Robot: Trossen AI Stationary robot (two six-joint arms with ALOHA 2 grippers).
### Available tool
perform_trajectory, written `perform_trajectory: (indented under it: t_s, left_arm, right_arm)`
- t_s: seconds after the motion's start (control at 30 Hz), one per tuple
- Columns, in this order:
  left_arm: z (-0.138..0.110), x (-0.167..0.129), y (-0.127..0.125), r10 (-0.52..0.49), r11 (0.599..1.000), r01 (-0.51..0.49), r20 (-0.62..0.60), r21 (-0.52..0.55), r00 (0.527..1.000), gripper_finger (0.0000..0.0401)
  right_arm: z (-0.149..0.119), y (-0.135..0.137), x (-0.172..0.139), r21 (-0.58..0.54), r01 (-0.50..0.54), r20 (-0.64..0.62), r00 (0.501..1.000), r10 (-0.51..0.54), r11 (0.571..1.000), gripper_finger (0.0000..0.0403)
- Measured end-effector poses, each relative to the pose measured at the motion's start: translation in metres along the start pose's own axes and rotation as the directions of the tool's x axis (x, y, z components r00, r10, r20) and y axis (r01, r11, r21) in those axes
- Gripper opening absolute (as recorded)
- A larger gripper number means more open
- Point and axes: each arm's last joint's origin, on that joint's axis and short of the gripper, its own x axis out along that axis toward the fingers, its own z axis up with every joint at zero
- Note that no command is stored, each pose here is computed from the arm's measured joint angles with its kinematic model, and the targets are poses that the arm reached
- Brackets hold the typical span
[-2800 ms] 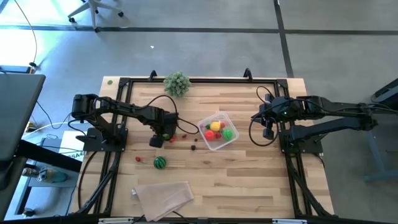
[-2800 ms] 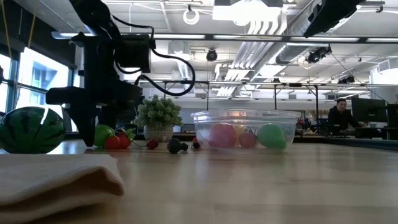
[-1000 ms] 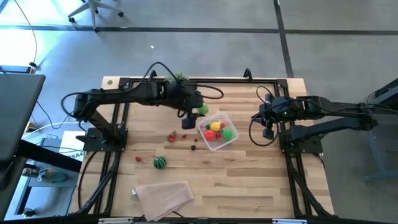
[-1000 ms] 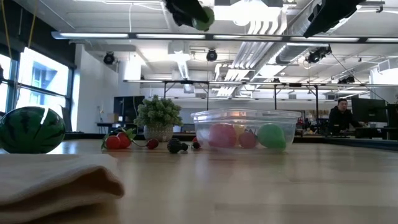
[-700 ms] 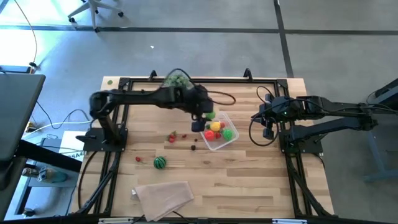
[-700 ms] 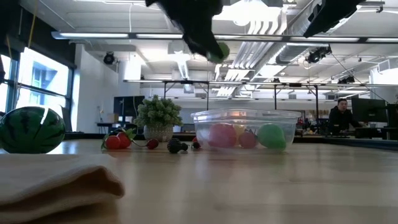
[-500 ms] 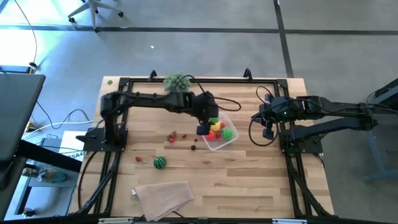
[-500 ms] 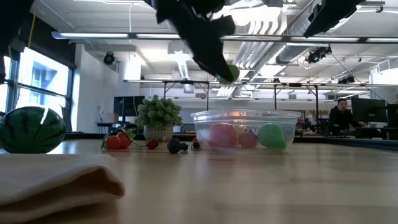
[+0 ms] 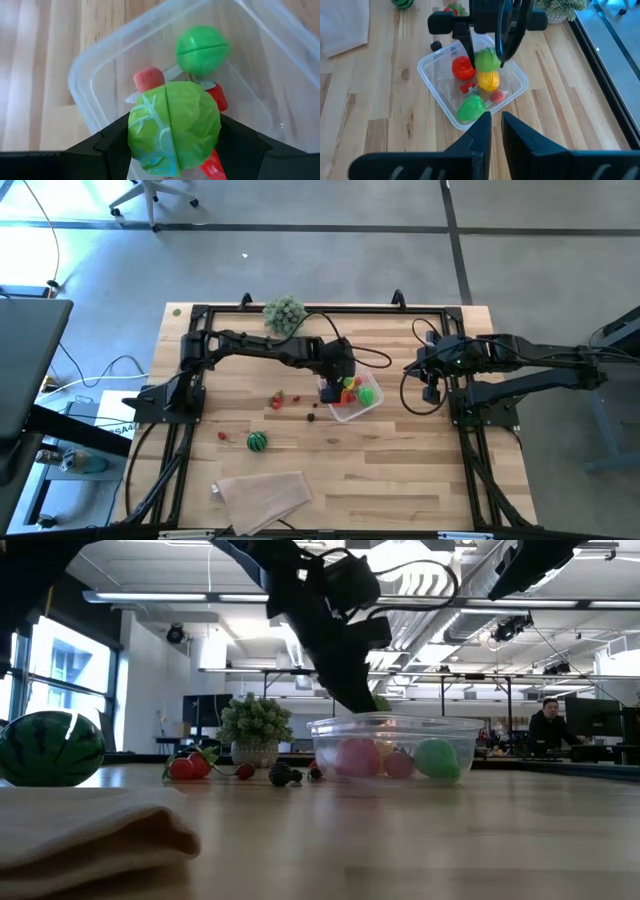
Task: Pick and placing Produce into tupperware
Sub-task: Put the cabbage into the transparent bin
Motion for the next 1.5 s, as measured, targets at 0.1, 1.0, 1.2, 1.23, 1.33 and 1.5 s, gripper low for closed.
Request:
perform_trajectory:
  t_s: [0.1, 1.0, 1.2, 1.23, 1.33, 1.5]
  left_arm:
    - [-0.003, 0.001, -0.001, -0.008, 1.0, 0.008, -0.027, -0.008, 1.0, 0.023]
    - [-0.006, 0.001, -0.014, -0.005, 1.0, 0.007, -0.093, 0.022, 0.996, 0.023]
    - [-0.006, 0.001, -0.014, -0.004, 1.0, 0.006, -0.093, 0.021, 0.996, 0.0257]
    - [-0.006, 0.001, -0.014, -0.005, 1.0, 0.006, -0.093, 0.016, 0.996, 0.0265]
    - [-0.006, 0.001, -0.014, -0.005, 1.0, 0.005, -0.093, 0.001, 0.996, 0.0286]
    - [-0.006, 0.001, -0.014, -0.005, 1.0, 0.005, -0.092, 0.0, 0.996, 0.0308]
  right_arm:
    - [0.0, 0.0, 0.0, 0.0, 0.0, 0.0, 1.0, 0.0, 1.0, 0.0034]
    - [0.0, 0.0, 0.0, 0.0, 0.0, 0.0, 1.0, 0.0, 1.0, 0.0034]
    - [0.0, 0.0, 0.0, 0.0, 0.0, 0.0, 1.0, 0.0, 1.0, 0.0034]
    - [0.0, 0.0, 0.0, 0.0, 0.0, 0.0, 1.0, 0.0, 1.0, 0.0034]
    - [0.0, 0.0, 0.0, 0.0, 0.0, 0.0, 1.0, 0.0, 1.0, 0.0034]
    - [0.0, 0.0, 0.0, 0.0, 0.0, 0.0, 1.0, 0.0, 1.0, 0.0034]
